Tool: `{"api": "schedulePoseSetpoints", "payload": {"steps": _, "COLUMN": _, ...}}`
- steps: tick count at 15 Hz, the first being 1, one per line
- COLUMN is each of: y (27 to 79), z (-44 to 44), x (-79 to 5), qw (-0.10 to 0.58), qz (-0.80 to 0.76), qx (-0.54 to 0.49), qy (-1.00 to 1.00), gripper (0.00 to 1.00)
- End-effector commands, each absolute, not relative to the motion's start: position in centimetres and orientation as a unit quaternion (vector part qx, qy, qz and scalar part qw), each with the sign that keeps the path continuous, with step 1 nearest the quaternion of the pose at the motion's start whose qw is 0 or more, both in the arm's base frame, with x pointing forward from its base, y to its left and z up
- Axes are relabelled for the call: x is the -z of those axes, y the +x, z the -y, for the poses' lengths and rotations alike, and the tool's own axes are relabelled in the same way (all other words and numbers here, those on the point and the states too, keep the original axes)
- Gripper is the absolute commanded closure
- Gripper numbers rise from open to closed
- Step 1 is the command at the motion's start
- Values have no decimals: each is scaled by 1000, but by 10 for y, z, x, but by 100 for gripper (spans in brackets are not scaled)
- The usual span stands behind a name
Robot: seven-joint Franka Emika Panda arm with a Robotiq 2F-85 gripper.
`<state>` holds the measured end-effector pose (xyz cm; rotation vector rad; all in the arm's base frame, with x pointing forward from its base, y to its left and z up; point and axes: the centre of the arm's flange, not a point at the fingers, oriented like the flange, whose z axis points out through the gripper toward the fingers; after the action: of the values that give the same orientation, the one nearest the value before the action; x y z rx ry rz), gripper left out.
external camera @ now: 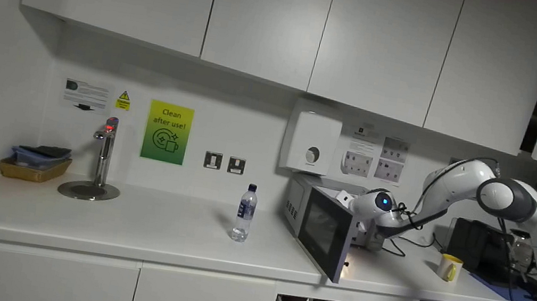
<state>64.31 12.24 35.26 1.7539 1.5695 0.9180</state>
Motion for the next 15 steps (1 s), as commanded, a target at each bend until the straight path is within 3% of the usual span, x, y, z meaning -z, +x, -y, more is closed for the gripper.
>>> {"api": "schedulePoseSetpoints", "payload": {"steps": 1, "y": 610, "z": -123, "x": -383, "qw": 297, "qz": -592, "qx": -345, "qy": 665, "gripper": 72}}
{"api": "schedulePoseSetpoints", "payload": {"steps": 6, "y": 581, "z": -121, "x": -399, "qw": 288, "qz": -567, "qx": -351, "qy": 687, "gripper": 79}}
{"api": "schedulePoseSetpoints", "payload": {"steps": 9, "y": 562, "z": -119, "x": -410, "qw": 288, "qz": -551, "qx": -355, "qy": 699, "gripper": 69}}
{"api": "schedulePoseSetpoints", "payload": {"steps": 13, "y": 535, "z": -115, "x": -425, "qw": 290, "qz": -527, "qx": -361, "qy": 713, "gripper": 69}}
{"api": "schedulePoseSetpoints", "payload": {"steps": 15, "y": 521, "z": -112, "x": -431, "qw": 293, "qz": -513, "qx": -362, "qy": 721, "gripper": 62}}
